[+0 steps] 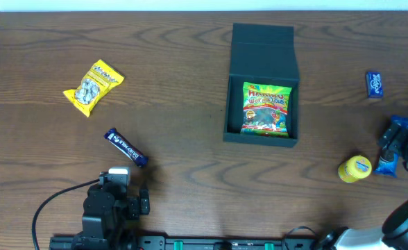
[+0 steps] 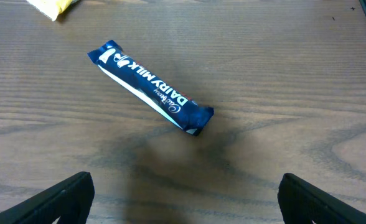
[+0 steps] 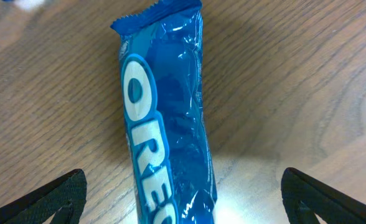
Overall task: Pack container
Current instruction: 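Lower the right gripper and grasp the Oreo pack's end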
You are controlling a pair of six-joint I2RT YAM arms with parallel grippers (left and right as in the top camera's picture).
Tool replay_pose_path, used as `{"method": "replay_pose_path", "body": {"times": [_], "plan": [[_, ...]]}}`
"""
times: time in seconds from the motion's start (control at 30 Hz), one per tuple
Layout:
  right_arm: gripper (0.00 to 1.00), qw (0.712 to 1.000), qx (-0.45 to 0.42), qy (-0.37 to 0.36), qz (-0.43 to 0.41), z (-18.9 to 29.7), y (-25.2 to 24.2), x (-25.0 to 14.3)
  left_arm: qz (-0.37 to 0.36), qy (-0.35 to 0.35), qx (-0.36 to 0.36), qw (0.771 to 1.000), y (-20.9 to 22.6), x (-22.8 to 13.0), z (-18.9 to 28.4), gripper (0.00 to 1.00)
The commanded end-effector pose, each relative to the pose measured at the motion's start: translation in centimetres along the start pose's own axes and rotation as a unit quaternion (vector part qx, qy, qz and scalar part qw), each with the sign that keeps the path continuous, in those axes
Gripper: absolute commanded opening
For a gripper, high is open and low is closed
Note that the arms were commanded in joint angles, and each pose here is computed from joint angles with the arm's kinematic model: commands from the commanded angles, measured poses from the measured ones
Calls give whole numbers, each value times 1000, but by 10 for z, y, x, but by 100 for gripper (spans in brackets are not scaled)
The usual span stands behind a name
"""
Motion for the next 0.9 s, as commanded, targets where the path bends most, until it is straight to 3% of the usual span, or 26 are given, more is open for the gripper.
{"method": "replay_pose_path", "body": {"times": [0.0, 0.53, 0.67, 0.87], "plan": [[99, 1000, 8, 15, 6, -9, 0, -6, -2, 28, 3, 1000, -1, -12, -8, 95], [99, 999, 11, 37, 16, -25, 7, -13, -2, 28, 3, 1000, -1, -12, -8, 95], [84, 999, 12, 37, 22, -26, 10, -14, -2, 28, 3, 1000, -1, -12, -8, 96], [72, 999, 12, 38, 22, -26, 11, -14, -2, 28, 3, 1000, -1, -12, -8, 95]]}}
Point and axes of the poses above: each gripper's point midway between its finger pads, its own z axis back along the fingers, its own y axis along the line the jaws close on, x = y × z, the point moved 10 cm from there along z, back along the fingers, and after that the axes turned 11 degrees about -z, right-handed, at the moved point
